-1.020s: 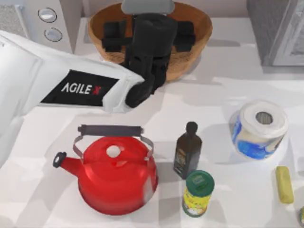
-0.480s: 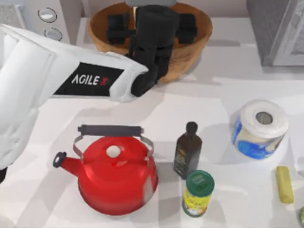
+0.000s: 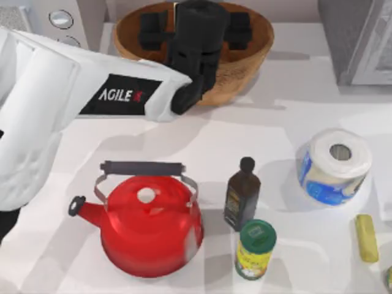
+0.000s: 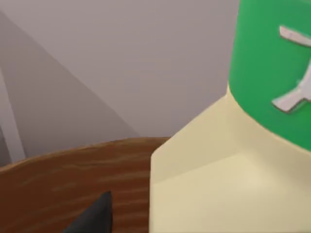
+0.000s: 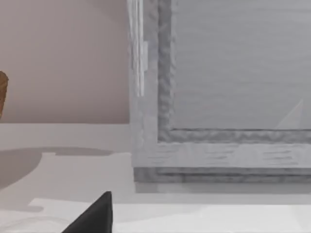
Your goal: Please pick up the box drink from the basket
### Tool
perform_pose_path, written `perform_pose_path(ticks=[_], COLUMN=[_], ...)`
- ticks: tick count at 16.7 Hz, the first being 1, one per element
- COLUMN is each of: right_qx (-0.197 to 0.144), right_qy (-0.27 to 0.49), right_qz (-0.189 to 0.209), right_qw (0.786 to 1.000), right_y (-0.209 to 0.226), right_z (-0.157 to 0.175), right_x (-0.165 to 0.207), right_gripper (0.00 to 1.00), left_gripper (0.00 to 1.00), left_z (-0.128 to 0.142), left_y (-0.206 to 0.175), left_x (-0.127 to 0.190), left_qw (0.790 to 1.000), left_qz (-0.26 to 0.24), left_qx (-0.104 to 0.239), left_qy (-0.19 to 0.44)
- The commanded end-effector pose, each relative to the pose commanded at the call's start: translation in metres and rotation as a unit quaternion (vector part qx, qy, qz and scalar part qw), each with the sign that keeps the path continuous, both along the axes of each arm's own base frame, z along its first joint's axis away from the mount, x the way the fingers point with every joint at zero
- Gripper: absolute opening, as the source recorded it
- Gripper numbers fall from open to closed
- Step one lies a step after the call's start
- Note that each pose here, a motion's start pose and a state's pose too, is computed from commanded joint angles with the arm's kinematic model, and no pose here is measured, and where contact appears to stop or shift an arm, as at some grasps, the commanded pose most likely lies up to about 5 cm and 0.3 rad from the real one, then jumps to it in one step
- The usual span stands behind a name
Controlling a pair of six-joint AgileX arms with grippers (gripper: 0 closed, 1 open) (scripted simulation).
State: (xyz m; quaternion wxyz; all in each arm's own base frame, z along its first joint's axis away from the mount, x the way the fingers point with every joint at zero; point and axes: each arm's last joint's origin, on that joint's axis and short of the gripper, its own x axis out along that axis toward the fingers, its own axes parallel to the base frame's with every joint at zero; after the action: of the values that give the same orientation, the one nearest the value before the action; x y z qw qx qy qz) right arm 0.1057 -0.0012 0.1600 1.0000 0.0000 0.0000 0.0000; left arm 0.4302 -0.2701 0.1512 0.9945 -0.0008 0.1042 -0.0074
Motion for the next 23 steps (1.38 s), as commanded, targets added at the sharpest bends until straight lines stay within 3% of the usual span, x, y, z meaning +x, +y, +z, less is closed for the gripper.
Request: perform_pose_path(ticks=[13,23], right_qx=[0.0,0.0], right_qy=[0.0,0.0], right_qz=[0.0,0.0], right_qw=[1.0,1.0], right_y=[0.0,0.0], right_z=[0.0,0.0], right_x=[0.0,0.0], right_gripper=[1.0,1.0], left_gripper=[0.02,0.0], left_z=[0.0,0.0019], left_y=[0.0,-0.0018], left_x=[0.0,-0.0009], left_qw=[1.0,1.0], left_qz=[0.0,-0.002], left_qx=[0.0,0.0], left_qy=[0.0,-0.001])
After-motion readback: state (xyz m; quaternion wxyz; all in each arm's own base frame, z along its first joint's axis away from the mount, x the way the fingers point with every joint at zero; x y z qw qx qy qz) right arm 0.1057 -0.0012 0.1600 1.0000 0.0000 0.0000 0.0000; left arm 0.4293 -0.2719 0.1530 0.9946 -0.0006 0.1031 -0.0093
